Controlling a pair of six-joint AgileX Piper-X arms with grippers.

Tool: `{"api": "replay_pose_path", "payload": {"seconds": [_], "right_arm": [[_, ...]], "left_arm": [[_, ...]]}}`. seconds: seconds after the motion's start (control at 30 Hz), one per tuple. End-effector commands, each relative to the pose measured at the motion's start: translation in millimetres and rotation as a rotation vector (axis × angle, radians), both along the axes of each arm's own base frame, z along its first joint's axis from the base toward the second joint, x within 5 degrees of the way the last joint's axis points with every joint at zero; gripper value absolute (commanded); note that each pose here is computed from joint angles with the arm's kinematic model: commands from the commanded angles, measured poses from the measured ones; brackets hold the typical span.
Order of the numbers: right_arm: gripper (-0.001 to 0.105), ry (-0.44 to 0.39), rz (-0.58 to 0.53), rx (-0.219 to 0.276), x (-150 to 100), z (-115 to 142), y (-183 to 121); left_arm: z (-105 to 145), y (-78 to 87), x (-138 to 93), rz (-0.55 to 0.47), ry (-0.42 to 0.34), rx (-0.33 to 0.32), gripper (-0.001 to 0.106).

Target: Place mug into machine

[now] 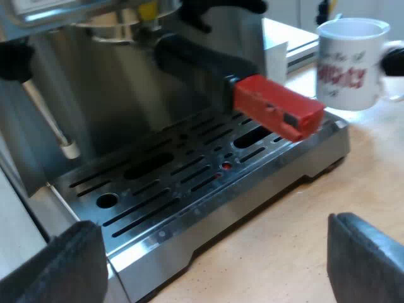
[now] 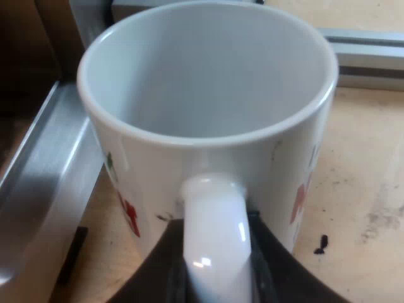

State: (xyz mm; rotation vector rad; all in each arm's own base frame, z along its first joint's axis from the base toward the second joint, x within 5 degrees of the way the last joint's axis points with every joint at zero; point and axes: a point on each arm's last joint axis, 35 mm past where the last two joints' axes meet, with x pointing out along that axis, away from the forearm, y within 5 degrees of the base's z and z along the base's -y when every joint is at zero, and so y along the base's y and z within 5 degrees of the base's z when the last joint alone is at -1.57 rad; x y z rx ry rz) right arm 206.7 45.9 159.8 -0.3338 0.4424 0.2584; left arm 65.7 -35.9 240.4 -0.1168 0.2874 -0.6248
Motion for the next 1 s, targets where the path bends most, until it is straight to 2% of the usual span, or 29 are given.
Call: {"api": "replay_pose_path", "payload": {"seconds": [0.03, 0.13, 0.23, 0.4, 0.57, 0.73, 1.0], "right_arm": [[0.000, -0.031, 0.023, -0.006, -16, 23, 0], [0.000, -0.042, 0.053, -0.003, -30, 34, 2], [0.000, -0.076, 0.141, 0.003, -49, 48, 12], [0.000, -0.101, 0.222, -0.014, -66, 55, 26], [0.000, -0.101, 0.334, -0.045, -80, 53, 50], [0.000, -0.103, 0.378, -0.059, -85, 48, 69], [0.000, -0.152, 0.380, -0.001, -75, 40, 98]], "left_arm": [[1, 0.1, 1, 0.019, -0.004, 0.006, 0.073], [0, 0.2, 2, 0.026, -0.004, 0.013, 0.073], [-10, -0.4, 4, 0.032, 0.020, 0.024, 0.073], [-16, -0.7, 5, 0.033, 0.034, 0.033, 0.073], [-18, -0.8, 5, 0.011, -0.010, 0.102, 0.073], [-22, -1.0, 6, 0.010, -0.002, 0.107, 0.073], [-20, -1.4, 6, 0.003, -0.012, 0.099, 0.073]]}}
